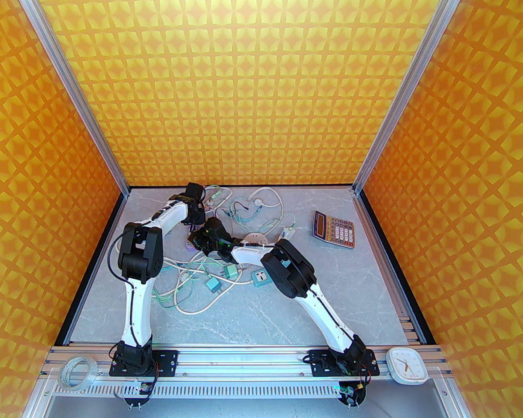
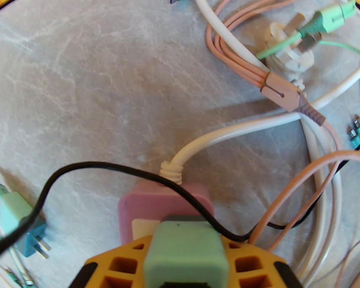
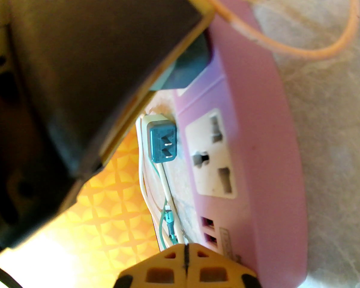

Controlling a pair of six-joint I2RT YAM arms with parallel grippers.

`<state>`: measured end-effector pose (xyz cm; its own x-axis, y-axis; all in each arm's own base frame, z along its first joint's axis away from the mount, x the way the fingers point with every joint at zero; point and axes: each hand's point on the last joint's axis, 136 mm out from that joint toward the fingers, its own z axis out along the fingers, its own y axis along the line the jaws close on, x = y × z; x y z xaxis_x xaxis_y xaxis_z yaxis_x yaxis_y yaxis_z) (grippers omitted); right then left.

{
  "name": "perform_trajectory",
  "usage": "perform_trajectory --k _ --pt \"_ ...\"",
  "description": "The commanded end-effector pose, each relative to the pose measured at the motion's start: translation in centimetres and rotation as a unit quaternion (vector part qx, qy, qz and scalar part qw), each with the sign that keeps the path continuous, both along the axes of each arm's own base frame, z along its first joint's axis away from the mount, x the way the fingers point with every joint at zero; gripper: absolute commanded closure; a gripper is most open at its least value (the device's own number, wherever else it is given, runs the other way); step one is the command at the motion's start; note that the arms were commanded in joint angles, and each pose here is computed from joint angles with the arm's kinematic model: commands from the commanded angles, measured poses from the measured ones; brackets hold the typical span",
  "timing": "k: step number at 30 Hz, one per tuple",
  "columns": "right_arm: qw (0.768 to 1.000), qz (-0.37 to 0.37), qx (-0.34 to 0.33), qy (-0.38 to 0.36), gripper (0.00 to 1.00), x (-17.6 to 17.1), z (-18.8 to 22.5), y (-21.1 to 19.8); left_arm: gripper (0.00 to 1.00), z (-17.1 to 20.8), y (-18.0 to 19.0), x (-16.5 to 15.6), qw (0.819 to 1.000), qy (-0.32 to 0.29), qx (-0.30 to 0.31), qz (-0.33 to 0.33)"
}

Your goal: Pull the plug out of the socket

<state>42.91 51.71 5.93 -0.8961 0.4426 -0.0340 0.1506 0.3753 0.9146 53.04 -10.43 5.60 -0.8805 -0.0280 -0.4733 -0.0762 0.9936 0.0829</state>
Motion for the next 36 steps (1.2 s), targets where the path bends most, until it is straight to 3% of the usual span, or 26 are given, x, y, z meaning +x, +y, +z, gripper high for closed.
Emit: perform_trajectory --k 1,8,15,17,21,30,36 --pt "0.989 -0.02 -0.111 0.096 1.0 -2.0 -8.1 -3.2 0.77 -0.7 1.0 -0.3 0.996 0.015 0.082 -0.026" --pt "0.987 -0.014 -0.12 0.105 1.0 -2.3 -8.9 -3.2 0.82 -0.3 1.4 -0.6 0.997 0.018 0.074 -0.007" --pt "0.985 -0.008 -0.134 0.112 1.0 -2.5 -9.3 -3.3 0.83 1.5 1.7 -0.1 0.996 0.023 -0.064 0.053" --pt "0.984 -0.006 -0.138 0.114 1.0 -2.6 -9.4 -3.3 0.83 2.1 1.9 -0.1 0.995 0.019 -0.072 0.059" --pt "0.983 0.0 -0.142 0.119 1.0 -2.7 -9.9 -3.2 0.85 2.7 1.7 0.0 0.998 0.014 -0.05 0.038" --pt "0.98 0.006 -0.154 0.126 1.0 -2.9 -10.2 -3.1 0.87 1.9 0.8 -0.4 0.99 0.014 0.136 -0.026" --pt "0.979 0.008 -0.159 0.13 1.0 -3.1 -10.6 -3.2 0.88 2.0 0.8 -0.3 0.994 0.019 0.103 -0.009"
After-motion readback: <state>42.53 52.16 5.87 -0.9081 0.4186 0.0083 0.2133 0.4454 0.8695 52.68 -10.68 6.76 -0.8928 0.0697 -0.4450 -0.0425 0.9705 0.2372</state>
